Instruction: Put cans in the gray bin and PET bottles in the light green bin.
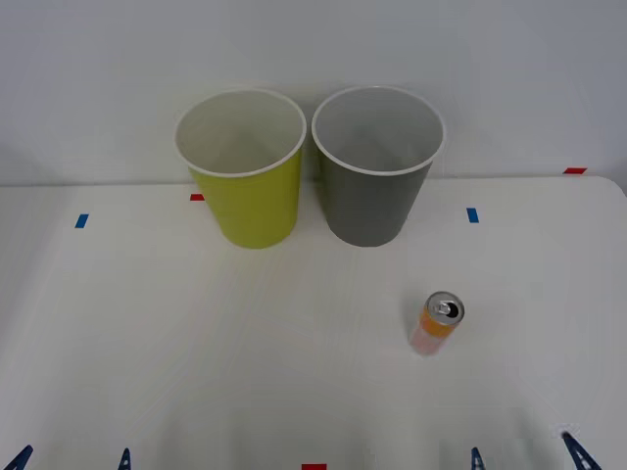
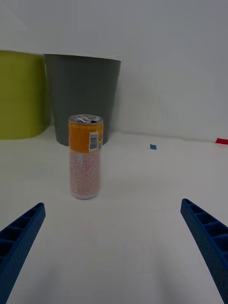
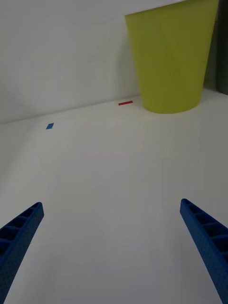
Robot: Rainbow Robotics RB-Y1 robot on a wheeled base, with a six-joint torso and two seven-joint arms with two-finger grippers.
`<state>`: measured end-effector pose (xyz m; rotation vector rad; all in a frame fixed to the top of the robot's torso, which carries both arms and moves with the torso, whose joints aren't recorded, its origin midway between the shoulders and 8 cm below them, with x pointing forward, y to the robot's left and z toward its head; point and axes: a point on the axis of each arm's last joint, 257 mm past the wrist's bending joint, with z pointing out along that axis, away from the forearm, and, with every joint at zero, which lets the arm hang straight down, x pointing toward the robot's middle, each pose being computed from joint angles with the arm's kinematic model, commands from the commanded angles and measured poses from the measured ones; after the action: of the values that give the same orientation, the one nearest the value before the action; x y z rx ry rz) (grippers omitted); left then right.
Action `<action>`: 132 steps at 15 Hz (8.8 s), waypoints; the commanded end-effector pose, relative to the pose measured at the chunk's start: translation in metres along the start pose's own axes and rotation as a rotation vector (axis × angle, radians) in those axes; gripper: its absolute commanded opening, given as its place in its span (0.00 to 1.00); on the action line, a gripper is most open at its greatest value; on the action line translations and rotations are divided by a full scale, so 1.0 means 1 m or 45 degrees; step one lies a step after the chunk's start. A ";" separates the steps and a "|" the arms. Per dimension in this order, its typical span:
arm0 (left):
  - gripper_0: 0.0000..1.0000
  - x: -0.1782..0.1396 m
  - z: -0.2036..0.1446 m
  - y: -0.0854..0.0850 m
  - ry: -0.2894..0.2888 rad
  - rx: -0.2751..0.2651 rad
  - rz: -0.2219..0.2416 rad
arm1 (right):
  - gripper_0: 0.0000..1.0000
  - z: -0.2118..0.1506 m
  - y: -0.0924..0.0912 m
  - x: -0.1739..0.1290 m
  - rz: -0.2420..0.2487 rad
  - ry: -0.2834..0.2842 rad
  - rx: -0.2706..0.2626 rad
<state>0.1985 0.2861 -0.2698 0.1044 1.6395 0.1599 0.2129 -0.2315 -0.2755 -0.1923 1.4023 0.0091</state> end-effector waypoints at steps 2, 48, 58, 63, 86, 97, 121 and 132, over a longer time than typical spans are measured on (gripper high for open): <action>1.00 0.000 0.000 0.000 0.000 0.000 0.000 | 1.00 0.023 0.022 0.008 0.031 -0.054 -0.030; 1.00 0.000 0.000 0.000 0.000 0.000 0.000 | 0.07 0.223 0.025 -0.025 0.196 0.165 0.079; 1.00 0.000 0.000 0.000 0.000 0.000 0.000 | 0.06 0.256 0.018 -0.109 0.205 0.274 0.011; 1.00 0.000 0.000 0.000 0.000 0.000 0.000 | 0.06 0.292 0.025 -0.155 0.282 0.260 -0.057; 1.00 0.000 0.000 0.000 0.000 0.000 0.000 | 0.05 0.425 0.050 -0.266 0.219 0.250 -0.275; 1.00 0.000 0.000 0.000 0.000 0.000 0.000 | 0.05 0.468 0.052 -0.245 0.192 0.119 -0.273; 1.00 0.000 0.000 0.000 0.000 0.000 0.000 | 1.00 0.431 0.039 -0.291 0.164 -0.028 -0.277; 1.00 0.000 0.000 0.000 0.000 0.000 0.000 | 1.00 0.308 -0.004 -0.258 0.103 0.005 -0.237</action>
<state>0.1985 0.2861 -0.2698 0.1044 1.6395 0.1600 0.4835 -0.1618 0.0319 -0.2881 1.4019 0.2091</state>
